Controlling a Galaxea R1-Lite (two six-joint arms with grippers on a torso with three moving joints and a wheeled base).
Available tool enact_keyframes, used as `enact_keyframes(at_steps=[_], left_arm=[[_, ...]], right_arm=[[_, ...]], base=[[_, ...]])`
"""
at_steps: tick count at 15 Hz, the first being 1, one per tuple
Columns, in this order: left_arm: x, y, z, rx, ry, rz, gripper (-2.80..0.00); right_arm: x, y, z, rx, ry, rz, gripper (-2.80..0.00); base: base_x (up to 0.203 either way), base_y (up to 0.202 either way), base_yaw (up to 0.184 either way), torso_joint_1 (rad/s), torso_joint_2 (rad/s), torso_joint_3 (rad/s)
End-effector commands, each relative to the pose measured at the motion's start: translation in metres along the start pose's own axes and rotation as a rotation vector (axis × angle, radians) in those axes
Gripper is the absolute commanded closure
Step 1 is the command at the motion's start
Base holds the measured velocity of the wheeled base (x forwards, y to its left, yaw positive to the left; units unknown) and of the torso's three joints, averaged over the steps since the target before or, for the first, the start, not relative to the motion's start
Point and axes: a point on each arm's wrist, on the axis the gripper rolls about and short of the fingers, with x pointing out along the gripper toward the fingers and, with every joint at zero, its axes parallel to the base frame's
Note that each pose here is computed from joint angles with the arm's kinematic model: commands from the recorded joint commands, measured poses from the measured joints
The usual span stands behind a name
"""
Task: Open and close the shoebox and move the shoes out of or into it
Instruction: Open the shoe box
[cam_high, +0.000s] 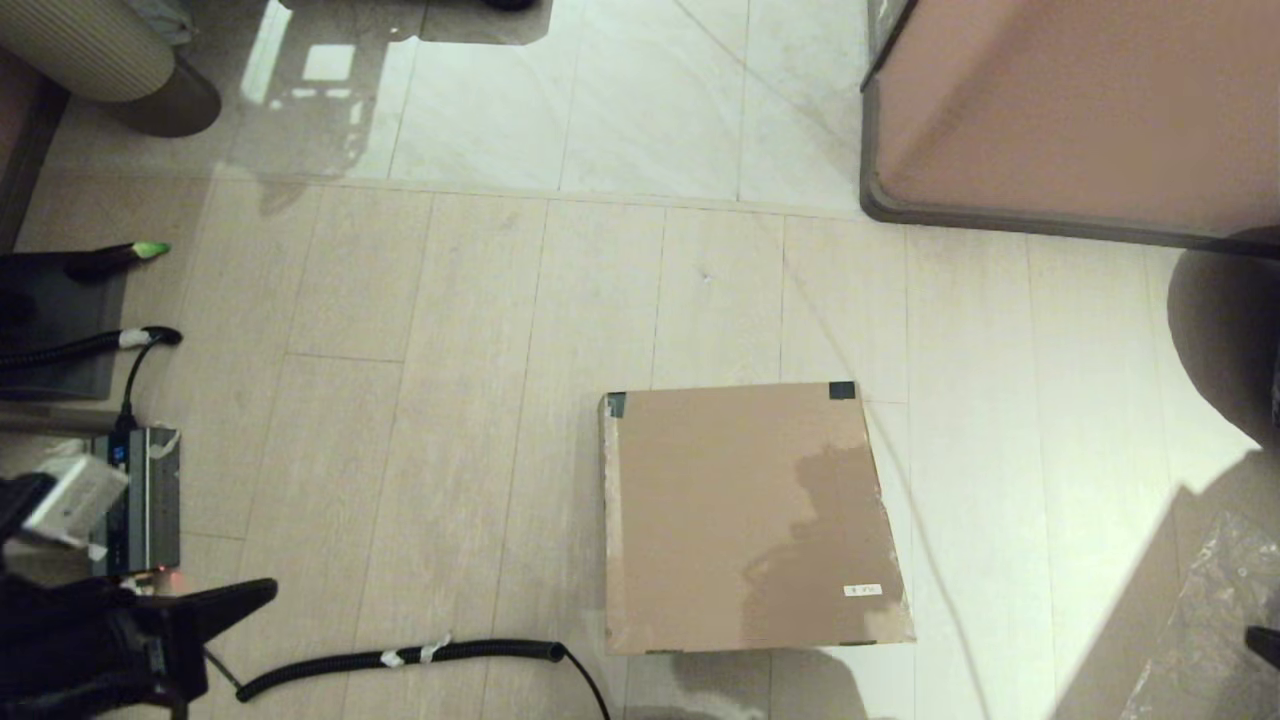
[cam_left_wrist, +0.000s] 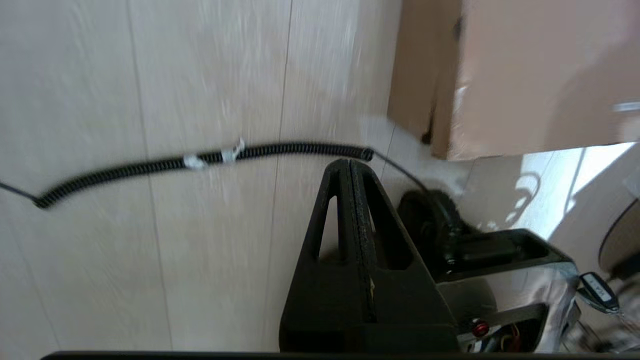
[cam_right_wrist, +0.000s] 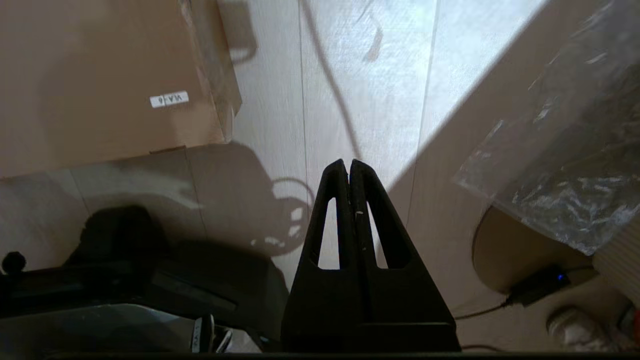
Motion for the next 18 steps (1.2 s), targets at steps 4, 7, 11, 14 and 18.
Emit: enact_keyframes(at_steps=[4, 7, 11, 14, 18], left_arm=[[0.077, 0.014, -0.009, -0.033, 0.177, -0.074, 0.00], [0.122, 0.010, -0.016, -0.010, 0.195, -0.207, 0.00], [0.178, -0.010, -0.037, 0.057, 0.179, -0.329, 0.00], [0.205, -0.031, -0.045, 0.111, 0.161, -0.405, 0.00], [0.235, -0.062, -0.056, 0.174, 0.173, -0.451, 0.00]], right_arm=[[0.117, 0.015, 0.011, 0.021, 0.254, 0.068, 0.00], [0.165, 0.021, 0.016, 0.069, 0.164, 0.225, 0.00], [0.209, 0.022, 0.007, 0.117, 0.234, 0.295, 0.00], [0.232, 0.020, -0.011, 0.138, 0.245, 0.291, 0.00], [0.248, 0.016, -0.039, 0.175, 0.228, 0.285, 0.00]], base=[[0.000, 0.000, 0.000, 0.000, 0.00, 0.000], [0.000, 0.000, 0.000, 0.000, 0.00, 0.000], [0.000, 0.000, 0.000, 0.000, 0.00, 0.000], [0.000, 0.000, 0.000, 0.000, 0.00, 0.000], [0.000, 0.000, 0.000, 0.000, 0.00, 0.000]])
